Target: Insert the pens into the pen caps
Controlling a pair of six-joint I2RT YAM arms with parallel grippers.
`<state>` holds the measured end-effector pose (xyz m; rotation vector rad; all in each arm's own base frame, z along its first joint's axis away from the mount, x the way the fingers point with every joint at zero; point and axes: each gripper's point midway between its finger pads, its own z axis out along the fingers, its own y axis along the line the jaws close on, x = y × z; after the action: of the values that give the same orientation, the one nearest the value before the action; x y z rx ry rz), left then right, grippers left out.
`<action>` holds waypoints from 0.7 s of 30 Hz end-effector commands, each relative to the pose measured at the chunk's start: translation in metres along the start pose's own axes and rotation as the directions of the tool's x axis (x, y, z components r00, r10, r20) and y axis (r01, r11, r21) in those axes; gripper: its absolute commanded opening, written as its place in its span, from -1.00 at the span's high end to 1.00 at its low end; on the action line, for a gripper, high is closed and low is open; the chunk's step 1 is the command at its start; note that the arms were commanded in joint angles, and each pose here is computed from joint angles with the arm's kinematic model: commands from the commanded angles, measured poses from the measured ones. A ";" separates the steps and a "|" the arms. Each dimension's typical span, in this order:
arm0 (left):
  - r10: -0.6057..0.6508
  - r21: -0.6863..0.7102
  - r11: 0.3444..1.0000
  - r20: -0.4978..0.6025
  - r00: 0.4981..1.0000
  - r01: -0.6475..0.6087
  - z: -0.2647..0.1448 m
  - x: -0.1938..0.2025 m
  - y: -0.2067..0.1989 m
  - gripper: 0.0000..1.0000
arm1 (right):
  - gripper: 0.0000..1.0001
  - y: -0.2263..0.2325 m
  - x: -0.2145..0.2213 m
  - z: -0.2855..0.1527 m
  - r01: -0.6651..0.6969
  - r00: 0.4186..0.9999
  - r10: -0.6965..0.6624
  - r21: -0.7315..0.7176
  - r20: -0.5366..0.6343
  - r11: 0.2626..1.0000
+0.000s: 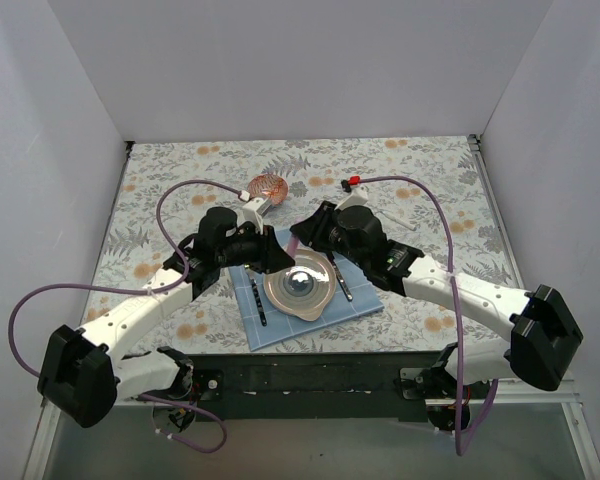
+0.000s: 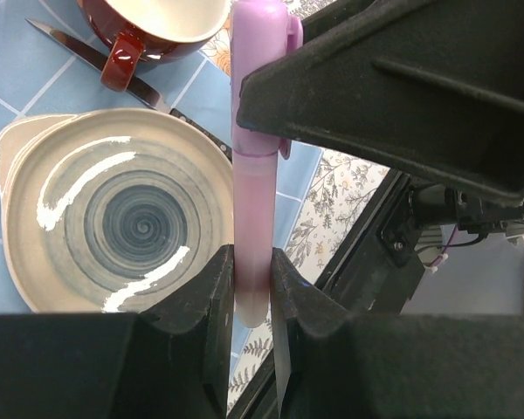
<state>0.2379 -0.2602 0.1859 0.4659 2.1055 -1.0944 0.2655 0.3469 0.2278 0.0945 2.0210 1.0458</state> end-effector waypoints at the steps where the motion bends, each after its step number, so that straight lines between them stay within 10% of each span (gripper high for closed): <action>1: 0.130 -0.095 0.990 0.329 0.935 -0.104 -0.010 -0.107 -0.006 1.00 | 0.97 0.014 0.086 -0.023 0.037 0.957 -0.055 -0.068 -0.285 0.997; 21: 0.177 -0.220 0.972 0.435 0.883 -0.086 -0.003 -0.158 0.013 1.00 | 0.97 0.019 0.138 -0.039 -0.008 0.934 -0.028 -0.098 -0.355 0.995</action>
<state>0.2488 -0.2633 0.1710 0.4805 2.1988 -1.0175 0.2658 0.3446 0.2148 0.1769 1.9496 0.9372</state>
